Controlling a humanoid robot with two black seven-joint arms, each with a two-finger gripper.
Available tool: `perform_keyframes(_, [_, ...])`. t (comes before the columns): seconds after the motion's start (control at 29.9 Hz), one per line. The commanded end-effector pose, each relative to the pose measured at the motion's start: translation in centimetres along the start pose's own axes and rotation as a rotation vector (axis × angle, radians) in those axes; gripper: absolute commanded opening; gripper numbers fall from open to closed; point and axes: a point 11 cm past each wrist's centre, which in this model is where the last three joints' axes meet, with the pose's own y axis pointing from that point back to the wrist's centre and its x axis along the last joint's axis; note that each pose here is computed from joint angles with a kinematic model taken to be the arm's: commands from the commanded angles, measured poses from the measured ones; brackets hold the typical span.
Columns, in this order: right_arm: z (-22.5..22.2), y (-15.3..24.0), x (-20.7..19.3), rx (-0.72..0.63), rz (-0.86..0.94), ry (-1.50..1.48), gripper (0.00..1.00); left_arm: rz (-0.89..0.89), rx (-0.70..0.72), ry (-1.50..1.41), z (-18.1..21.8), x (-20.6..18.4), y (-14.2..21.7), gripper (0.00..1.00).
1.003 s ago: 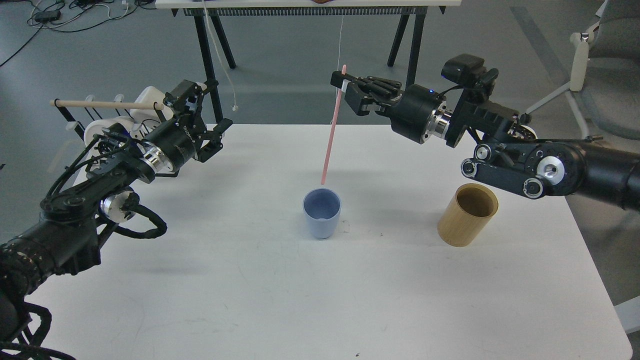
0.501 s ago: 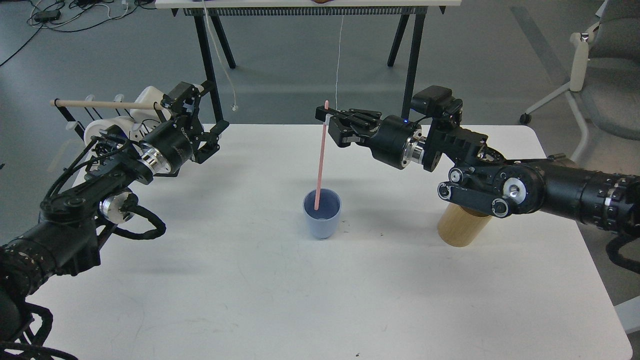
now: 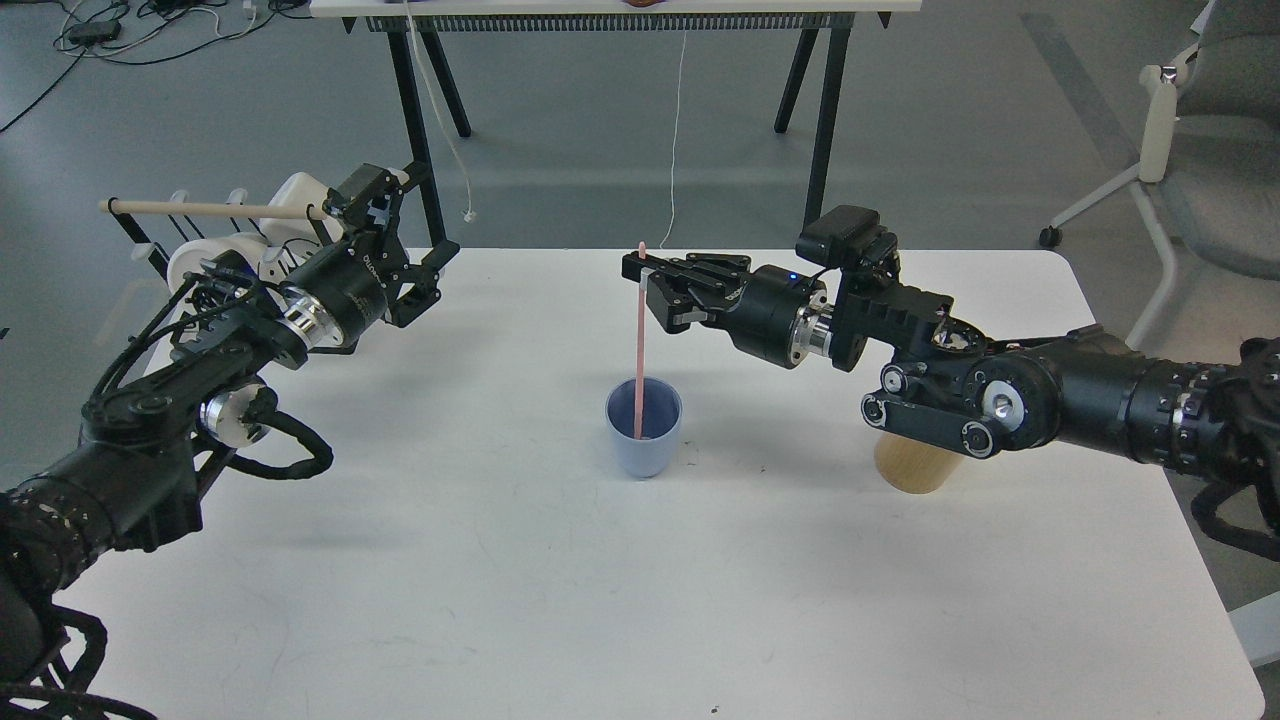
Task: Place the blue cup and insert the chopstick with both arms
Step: 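Open the right gripper and raise it away from the straw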
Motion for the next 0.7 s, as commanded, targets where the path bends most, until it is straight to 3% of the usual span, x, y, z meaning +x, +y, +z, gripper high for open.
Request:
perform_keyframes(0.0, [-0.3, -0.1, 0.2, 0.006, 0.013, -0.011, 0.52, -0.001, 0.0, 0.001, 0.0, 0.0, 0.0, 0.99])
perform_keyframes(0.07, [-0.4, -0.2, 0.7, 0.007, 0.031, -0.022, 0.65, -0.001, 0.0, 0.001, 0.0, 0.0, 0.0, 0.99])
perform_keyframes(0.13, [-0.7, -0.4, 1.4, 0.014, 0.059, -0.034, 0.69, -0.001, -0.001, 0.0, 0.1, 0.0, -0.1, 0.99])
perform_keyframes(0.27, [-0.8, -0.2, 4.2, 0.016, 0.151, -0.083, 0.97, 0.002, -0.002, -0.004, 0.2, 0.1, 0.0, 0.99])
perform_keyframes(0.3, [-0.7, 0.1, 5.0, 0.011, 0.177, -0.102, 0.99, 0.003, -0.002, -0.002, 0.1, 0.2, 0.1, 0.99])
perform_keyframes(0.43, [0.4, 1.7, 8.2, -0.024, 0.311, -0.216, 0.99, 0.006, -0.009, 0.003, 0.3, 0.2, 0.0, 0.99])
perform_keyframes(0.67, [2.3, 4.9, 9.2, -0.064, 0.627, -0.746, 0.99, 0.005, -0.024, 0.009, 0.8, 0.1, -0.2, 0.99])
